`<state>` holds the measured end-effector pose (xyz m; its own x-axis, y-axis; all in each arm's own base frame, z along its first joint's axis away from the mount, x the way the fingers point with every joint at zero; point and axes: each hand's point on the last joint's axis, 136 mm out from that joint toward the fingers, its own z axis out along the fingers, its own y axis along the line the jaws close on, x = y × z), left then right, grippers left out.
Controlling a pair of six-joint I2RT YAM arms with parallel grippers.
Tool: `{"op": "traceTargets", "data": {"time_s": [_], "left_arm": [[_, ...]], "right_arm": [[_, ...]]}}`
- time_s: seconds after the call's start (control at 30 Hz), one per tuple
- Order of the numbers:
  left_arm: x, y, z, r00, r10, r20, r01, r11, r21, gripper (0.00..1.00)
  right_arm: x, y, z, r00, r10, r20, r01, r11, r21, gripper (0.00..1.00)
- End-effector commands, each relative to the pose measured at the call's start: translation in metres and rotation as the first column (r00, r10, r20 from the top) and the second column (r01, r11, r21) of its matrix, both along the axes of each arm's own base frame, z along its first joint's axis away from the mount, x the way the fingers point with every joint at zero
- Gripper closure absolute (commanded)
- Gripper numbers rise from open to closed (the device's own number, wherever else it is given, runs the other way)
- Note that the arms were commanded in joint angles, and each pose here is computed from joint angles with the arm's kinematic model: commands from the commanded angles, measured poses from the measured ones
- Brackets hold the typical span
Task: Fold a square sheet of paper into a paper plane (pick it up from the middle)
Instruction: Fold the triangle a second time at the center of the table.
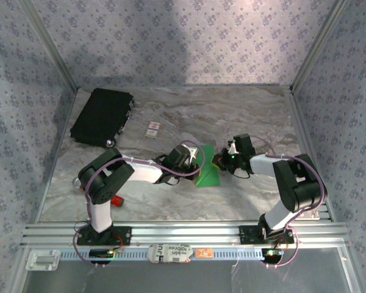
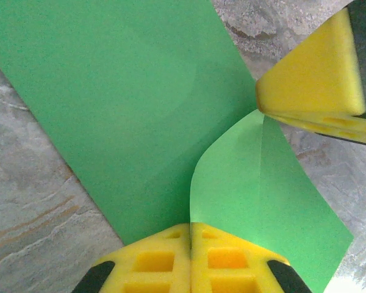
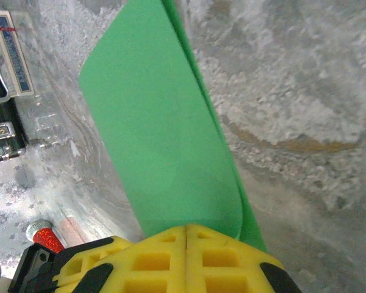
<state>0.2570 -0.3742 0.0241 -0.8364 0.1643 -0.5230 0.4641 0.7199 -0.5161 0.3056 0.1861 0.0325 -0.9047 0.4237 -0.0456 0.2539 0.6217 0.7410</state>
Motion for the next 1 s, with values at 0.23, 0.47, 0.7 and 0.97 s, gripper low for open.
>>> {"op": "traceTargets", "data": {"time_s": [0.23,0.47,0.7,0.97], "left_arm": [[-0.017,0.019,-0.037,0.994,0.003,-0.107,0.008,0.995,0.103,0.94],[-0.017,0.019,-0.039,0.994,0.003,-0.112,0.009,0.994,0.106,0.94],[-0.017,0.019,-0.038,0.994,0.003,-0.111,0.009,0.995,0.104,0.94],[-0.017,0.019,-0.038,0.994,0.004,-0.112,0.008,0.995,0.104,0.94]], "right_arm": [[-0.010,-0.027,-0.033,0.996,-0.042,-0.080,0.037,0.997,-0.063,1.00],[0.010,-0.023,0.004,0.999,-0.044,0.008,0.044,0.999,-0.018,1.00],[0.000,0.005,0.025,0.999,0.030,0.039,-0.031,0.999,0.037,1.00],[-0.023,0.024,0.008,0.997,0.076,-0.007,-0.076,0.996,0.040,1.00]]}}
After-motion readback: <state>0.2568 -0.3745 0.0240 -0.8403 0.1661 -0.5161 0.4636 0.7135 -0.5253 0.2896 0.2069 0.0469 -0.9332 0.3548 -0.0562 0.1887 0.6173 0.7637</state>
